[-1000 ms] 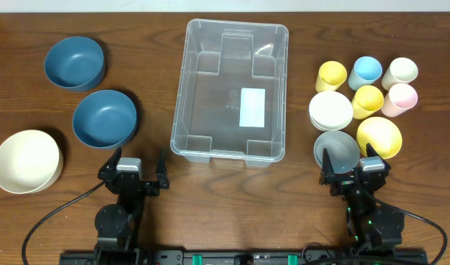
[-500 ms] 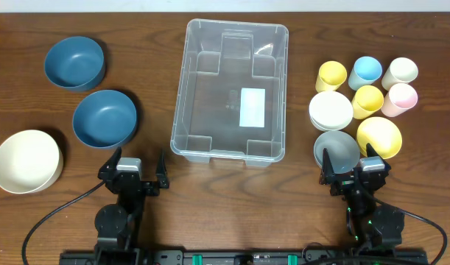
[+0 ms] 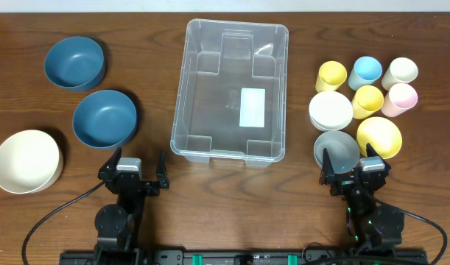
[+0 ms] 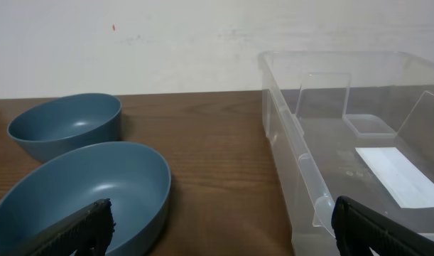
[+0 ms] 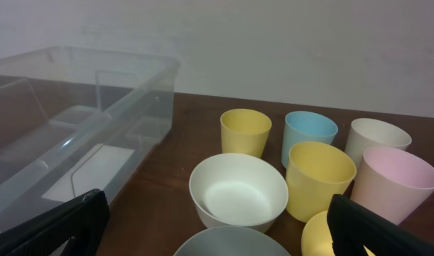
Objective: Pack container
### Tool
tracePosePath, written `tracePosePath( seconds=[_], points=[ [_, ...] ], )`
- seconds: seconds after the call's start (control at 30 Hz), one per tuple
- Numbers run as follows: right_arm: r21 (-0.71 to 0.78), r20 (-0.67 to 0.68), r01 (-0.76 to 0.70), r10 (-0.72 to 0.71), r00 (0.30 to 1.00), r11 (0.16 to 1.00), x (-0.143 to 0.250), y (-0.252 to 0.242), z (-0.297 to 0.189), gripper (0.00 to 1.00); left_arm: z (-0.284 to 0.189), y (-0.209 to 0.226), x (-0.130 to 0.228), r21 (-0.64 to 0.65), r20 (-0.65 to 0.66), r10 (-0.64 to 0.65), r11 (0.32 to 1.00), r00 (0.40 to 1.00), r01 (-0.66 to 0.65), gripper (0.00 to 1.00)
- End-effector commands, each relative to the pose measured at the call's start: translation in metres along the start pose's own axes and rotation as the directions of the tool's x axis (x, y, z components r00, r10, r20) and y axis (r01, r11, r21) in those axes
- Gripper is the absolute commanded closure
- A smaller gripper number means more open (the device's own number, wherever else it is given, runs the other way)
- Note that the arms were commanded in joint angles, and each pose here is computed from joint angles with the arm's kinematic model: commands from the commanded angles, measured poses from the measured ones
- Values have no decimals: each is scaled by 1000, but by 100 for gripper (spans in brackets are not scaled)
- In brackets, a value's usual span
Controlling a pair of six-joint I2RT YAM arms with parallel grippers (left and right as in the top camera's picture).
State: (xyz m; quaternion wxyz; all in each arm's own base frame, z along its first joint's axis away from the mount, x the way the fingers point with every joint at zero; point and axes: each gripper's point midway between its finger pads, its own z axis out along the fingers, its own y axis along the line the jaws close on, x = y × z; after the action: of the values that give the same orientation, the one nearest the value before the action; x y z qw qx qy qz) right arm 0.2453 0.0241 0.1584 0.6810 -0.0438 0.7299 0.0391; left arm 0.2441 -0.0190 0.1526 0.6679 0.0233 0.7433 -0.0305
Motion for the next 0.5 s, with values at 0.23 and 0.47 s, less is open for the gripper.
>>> tracePosePath(
  seconds=[0.23,0.47],
  points=[
    [18,5,-8,8,1000,1000,-1,-3,0,1,1,4,14,-21,-43,7,1000,999,-8,2],
    [-127,19,-67,70,997,990,-6,21,-2,1,1,3,15,-15,-45,-16,1000,999,16,2]
  ],
)
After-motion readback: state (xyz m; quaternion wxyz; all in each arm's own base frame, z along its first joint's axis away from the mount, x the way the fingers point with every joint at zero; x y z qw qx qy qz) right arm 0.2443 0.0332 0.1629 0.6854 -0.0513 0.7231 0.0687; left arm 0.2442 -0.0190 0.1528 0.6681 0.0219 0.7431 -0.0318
